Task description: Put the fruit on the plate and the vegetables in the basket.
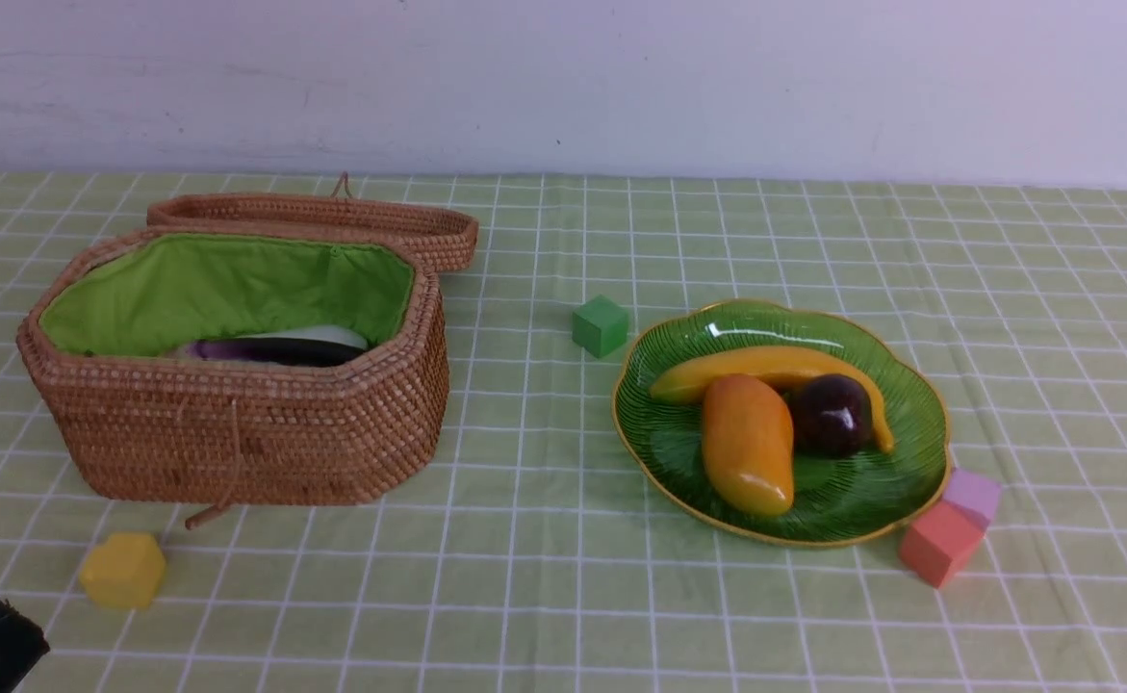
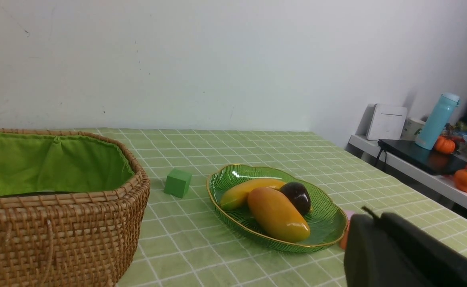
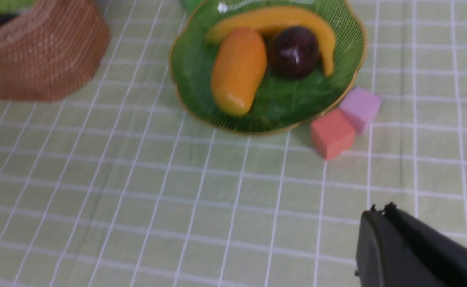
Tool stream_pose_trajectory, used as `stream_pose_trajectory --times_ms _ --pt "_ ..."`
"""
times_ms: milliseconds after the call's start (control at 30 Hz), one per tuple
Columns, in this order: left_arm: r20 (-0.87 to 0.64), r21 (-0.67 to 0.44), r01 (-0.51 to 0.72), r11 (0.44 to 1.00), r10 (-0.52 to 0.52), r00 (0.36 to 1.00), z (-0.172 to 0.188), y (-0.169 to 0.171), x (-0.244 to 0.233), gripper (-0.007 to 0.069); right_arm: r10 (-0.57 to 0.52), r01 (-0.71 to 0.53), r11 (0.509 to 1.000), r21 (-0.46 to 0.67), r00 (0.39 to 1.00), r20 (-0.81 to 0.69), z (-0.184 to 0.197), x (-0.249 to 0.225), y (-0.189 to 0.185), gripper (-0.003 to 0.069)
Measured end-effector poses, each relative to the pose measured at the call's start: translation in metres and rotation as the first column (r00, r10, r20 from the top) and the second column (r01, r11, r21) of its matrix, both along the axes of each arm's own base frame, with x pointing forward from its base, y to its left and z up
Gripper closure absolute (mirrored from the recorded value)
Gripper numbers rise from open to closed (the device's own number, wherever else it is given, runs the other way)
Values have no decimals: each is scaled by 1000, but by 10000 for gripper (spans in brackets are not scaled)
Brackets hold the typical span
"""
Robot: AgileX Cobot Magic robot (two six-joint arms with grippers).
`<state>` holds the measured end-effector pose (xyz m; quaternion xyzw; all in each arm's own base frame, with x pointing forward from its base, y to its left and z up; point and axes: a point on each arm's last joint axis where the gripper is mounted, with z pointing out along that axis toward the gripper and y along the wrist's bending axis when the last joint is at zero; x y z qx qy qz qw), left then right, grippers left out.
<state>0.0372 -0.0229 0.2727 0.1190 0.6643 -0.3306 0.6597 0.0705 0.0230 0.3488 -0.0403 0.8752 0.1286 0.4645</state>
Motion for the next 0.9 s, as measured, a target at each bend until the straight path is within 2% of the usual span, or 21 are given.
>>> stream_pose_trajectory --times_ms 133,233,433,567,667,900 --pt "0 0 0 1000 0 1000 0 0 0 608 -81 83 997 -6 981 175 -48 -8 -9 659" --pt "0 0 0 1000 0 1000 0 0 0 605 -157 163 987 2 945 286 -101 -13 -13 659" --pt "0 0 0 1000 0 1000 0 0 0 596 -214 229 973 11 891 401 -158 -14 -19 659" --pt "0 0 0 1000 0 1000 0 0 0 594 -209 229 973 -2 892 402 -165 -15 -19 659" --pt "0 0 0 1000 0 1000 0 0 0 589 -191 213 976 -42 933 306 -175 -17 -18 659" --pt "0 0 0 1000 0 1000 0 0 0 585 -245 243 969 41 934 258 -176 -18 -18 659"
